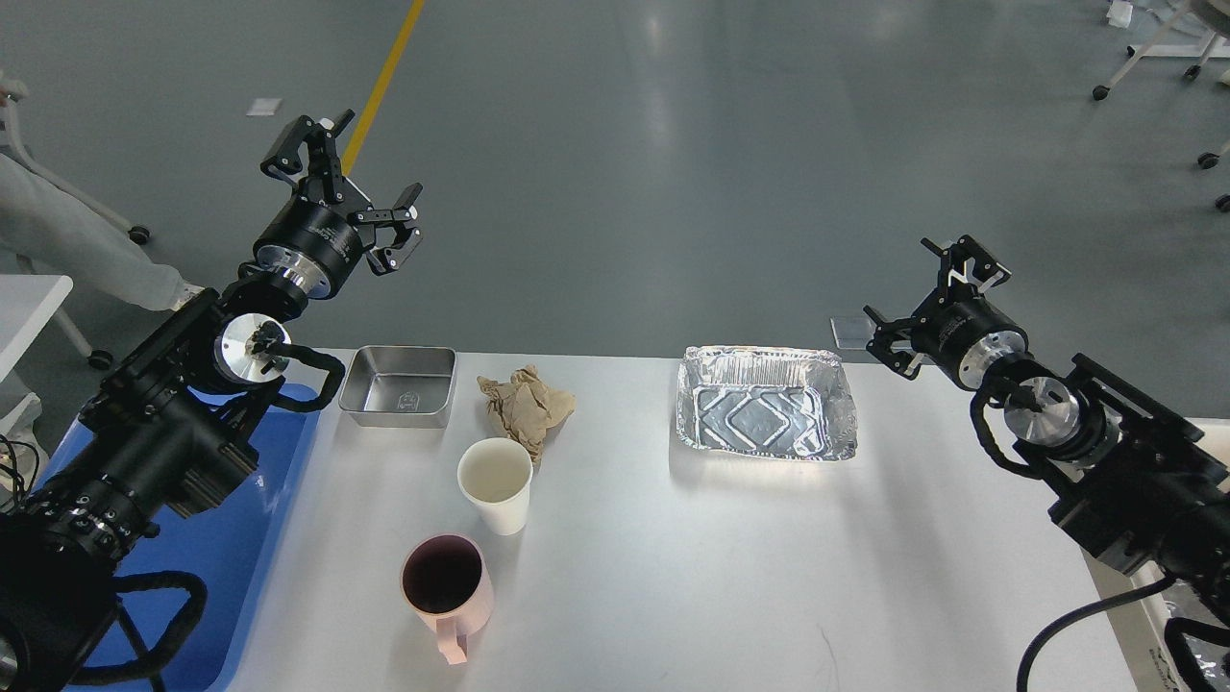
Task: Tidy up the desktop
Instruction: 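Move the left gripper over the blue bin toward the table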
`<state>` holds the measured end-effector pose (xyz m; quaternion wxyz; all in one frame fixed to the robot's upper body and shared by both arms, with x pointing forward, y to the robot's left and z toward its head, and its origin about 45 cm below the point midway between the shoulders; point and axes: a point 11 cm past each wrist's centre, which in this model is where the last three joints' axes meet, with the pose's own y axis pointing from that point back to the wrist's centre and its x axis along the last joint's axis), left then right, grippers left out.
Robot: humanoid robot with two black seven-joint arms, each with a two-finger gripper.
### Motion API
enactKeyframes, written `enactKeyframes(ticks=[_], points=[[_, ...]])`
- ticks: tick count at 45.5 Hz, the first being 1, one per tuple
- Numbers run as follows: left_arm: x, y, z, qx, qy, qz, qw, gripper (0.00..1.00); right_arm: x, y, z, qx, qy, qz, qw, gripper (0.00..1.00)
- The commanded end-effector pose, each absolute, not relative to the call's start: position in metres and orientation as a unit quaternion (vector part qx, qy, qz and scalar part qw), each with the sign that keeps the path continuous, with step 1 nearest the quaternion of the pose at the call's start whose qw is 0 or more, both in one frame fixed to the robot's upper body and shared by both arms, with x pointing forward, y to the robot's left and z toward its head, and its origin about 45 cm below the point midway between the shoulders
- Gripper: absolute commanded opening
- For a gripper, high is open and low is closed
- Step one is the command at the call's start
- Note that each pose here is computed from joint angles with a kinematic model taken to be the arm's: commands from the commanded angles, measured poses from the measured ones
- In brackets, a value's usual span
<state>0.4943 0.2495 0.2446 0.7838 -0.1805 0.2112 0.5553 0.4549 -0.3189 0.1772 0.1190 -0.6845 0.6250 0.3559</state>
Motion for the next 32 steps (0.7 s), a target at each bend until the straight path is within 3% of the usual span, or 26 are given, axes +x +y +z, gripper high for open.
enactKeyframes(ticks=[1, 23, 32], points=[[0.493, 0.253, 0.246, -0.165, 0.17, 0.563, 0.792, 0.97, 0.454, -0.319, 0.176, -0.685, 0.625, 0.357, 0.118, 1.0], [0.482, 0.274, 0.27, -0.1, 0.101, 0.528, 0.838, 0.97, 0.447, -0.322, 0.168, -0.681, 0.627, 0.362, 0.113, 1.0], [0.464, 0.255, 0.246, 0.005, 0.08, 0.489, 0.869, 0.97, 0.447, -0.321, 0.168, -0.682, 0.625, 0.363, 0.113, 1.0]])
